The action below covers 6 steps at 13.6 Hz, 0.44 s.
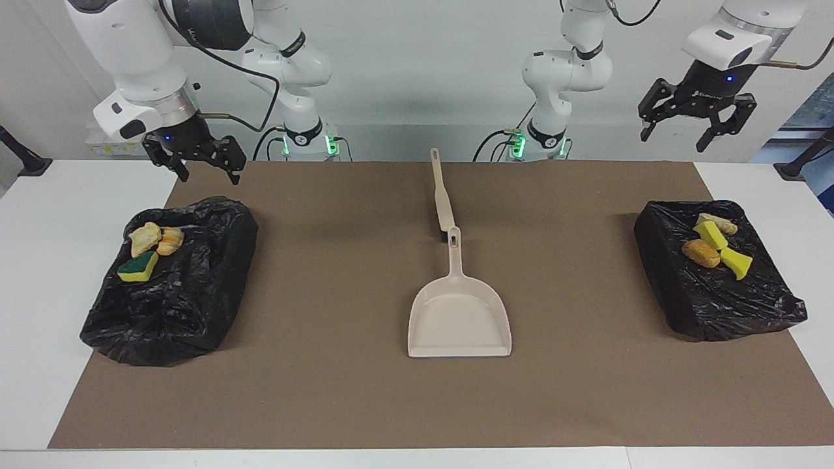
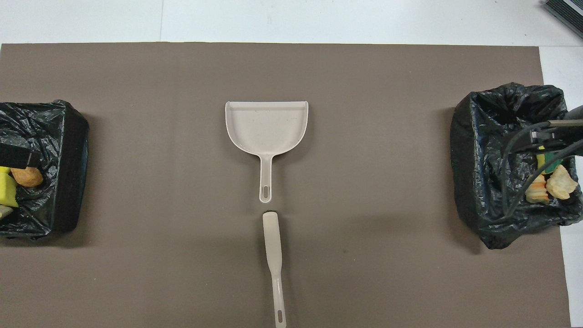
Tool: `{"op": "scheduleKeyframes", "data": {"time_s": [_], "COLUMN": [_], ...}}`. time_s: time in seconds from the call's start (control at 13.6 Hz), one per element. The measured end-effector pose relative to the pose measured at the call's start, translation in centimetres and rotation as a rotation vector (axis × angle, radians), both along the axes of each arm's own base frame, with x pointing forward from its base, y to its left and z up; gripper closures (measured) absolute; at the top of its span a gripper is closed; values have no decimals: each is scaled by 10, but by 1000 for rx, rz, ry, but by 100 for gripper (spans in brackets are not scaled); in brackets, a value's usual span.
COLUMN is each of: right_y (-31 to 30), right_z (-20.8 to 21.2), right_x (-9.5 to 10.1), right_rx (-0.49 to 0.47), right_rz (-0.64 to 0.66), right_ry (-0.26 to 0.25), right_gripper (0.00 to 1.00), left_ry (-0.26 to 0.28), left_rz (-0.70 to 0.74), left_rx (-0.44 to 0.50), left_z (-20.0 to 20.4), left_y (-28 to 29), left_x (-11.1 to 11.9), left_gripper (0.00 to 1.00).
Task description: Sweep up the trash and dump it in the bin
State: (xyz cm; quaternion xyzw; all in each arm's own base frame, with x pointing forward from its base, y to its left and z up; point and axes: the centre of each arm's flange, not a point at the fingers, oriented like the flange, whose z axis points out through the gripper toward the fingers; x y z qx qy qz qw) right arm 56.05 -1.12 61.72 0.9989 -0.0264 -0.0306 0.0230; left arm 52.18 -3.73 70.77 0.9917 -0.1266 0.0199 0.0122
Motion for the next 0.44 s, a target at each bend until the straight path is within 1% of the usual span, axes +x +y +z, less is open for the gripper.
{"op": "scheduleKeyframes", "data": {"time_s": [0.44], "right_y": [0], "right_z": [0], "right_x": [0], "right_rx": [0], "right_rz": [0], "right_ry": [0], "right_gripper": [0], "left_ry": [21], "left_rz": [52], "left_rx": [9], "left_z": [-2], "left_y": [26], "left_x": [-1], "left_gripper": [0]}}
